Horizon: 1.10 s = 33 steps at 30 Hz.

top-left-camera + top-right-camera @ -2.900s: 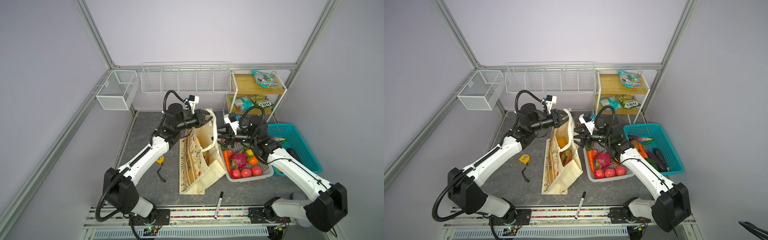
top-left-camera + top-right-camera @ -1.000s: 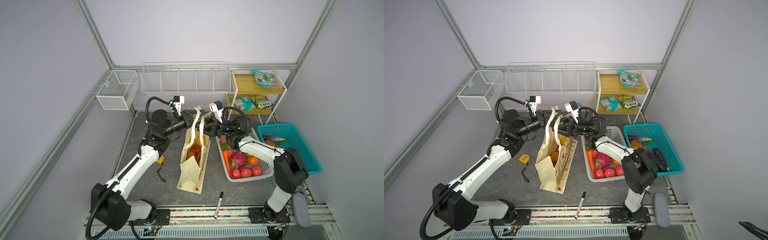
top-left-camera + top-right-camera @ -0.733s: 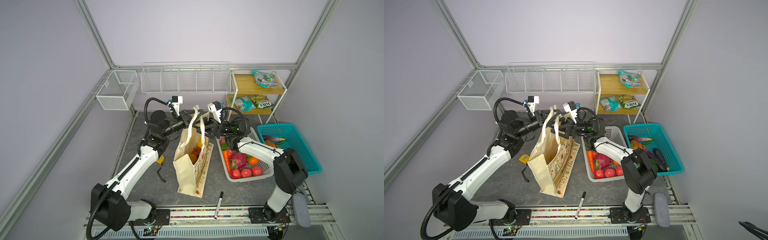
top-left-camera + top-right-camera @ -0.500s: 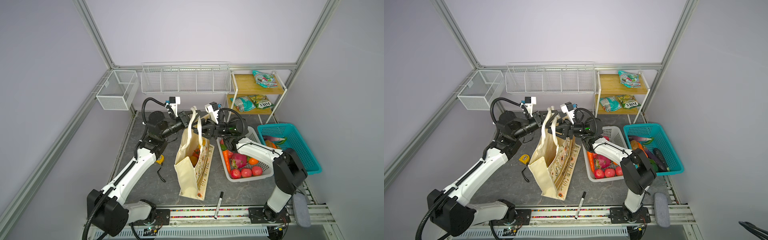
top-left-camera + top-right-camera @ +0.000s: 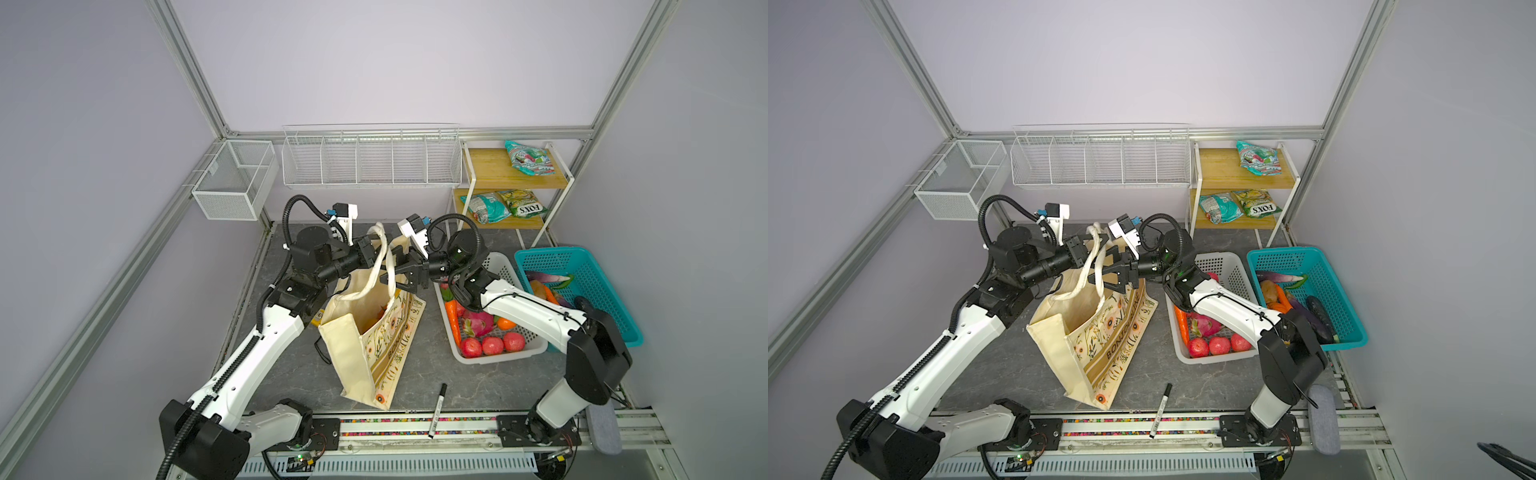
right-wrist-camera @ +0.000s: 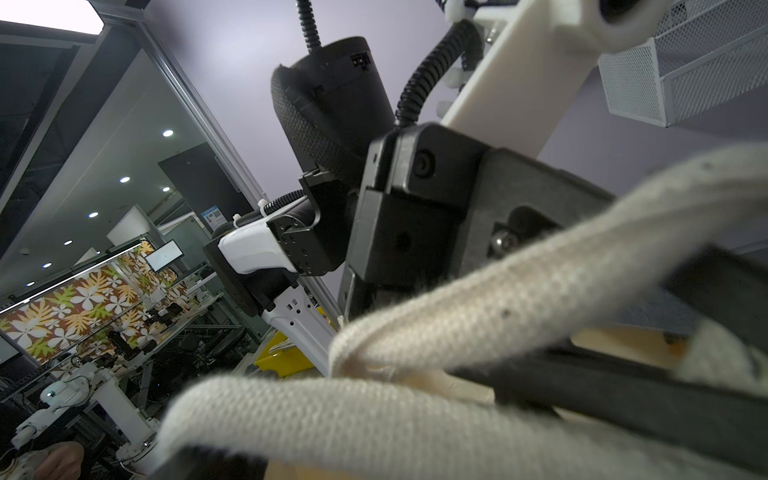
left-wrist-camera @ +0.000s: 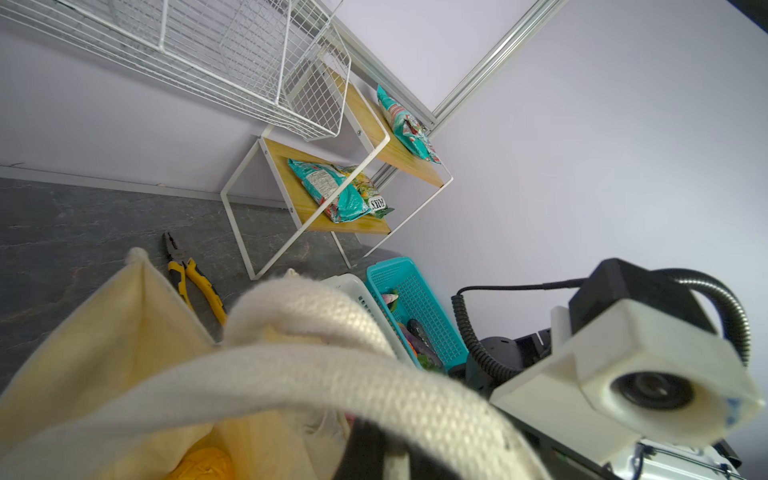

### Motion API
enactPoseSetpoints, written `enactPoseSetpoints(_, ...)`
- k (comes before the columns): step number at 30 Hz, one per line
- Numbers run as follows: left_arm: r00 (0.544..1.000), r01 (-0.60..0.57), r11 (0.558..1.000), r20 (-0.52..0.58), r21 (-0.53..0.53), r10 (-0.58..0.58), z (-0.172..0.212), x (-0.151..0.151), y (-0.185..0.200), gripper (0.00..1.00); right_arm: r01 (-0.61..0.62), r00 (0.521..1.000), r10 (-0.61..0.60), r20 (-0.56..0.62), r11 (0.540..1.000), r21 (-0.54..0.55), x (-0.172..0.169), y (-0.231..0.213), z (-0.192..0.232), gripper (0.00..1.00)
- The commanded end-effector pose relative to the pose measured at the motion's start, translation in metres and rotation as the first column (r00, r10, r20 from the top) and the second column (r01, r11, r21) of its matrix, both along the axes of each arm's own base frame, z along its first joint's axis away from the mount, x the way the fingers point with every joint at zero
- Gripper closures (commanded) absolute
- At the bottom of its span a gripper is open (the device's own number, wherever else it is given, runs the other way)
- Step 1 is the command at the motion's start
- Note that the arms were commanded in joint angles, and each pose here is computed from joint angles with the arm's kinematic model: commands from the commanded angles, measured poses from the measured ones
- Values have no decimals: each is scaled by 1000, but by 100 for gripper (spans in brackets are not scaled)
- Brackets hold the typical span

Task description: Place the food into the grocery bag and tie it

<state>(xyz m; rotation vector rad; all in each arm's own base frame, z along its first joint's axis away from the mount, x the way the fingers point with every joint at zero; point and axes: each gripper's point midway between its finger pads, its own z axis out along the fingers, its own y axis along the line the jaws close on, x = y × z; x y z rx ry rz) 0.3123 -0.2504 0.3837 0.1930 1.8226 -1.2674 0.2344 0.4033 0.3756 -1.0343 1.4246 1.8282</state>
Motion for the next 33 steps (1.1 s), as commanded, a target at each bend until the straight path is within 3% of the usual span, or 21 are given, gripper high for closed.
enactPoseSetpoints(1,1000,-17,996,-20,90,19,-16,-5,3,100,57,996,-60,61,997,56,1,-2,20,9)
enactPoseSetpoints(16,998,-60,979,13,193,59,-40,-2,3,100,105,994,-106,9,994,20,15,10,18,11)
enactPoseSetpoints(19,998,-69,976,20,207,67,-42,-2,3,100,127,992,-127,12,992,-22,17,14,9,20)
enactPoseSetpoints(25,997,-79,971,27,225,75,-44,-3,3,100,152,988,-153,2,983,-105,19,20,-11,56)
enactPoseSetpoints(29,996,-83,971,31,222,78,-43,-4,5,100,150,988,-151,-5,983,-109,18,20,-14,69)
enactPoseSetpoints(31,997,-82,972,31,218,77,-43,-5,5,100,151,988,-152,-6,983,-105,17,20,-13,71)
enactPoseSetpoints(33,997,-80,973,29,215,76,-43,-5,4,100,145,989,-147,-9,984,-99,15,21,-11,62)
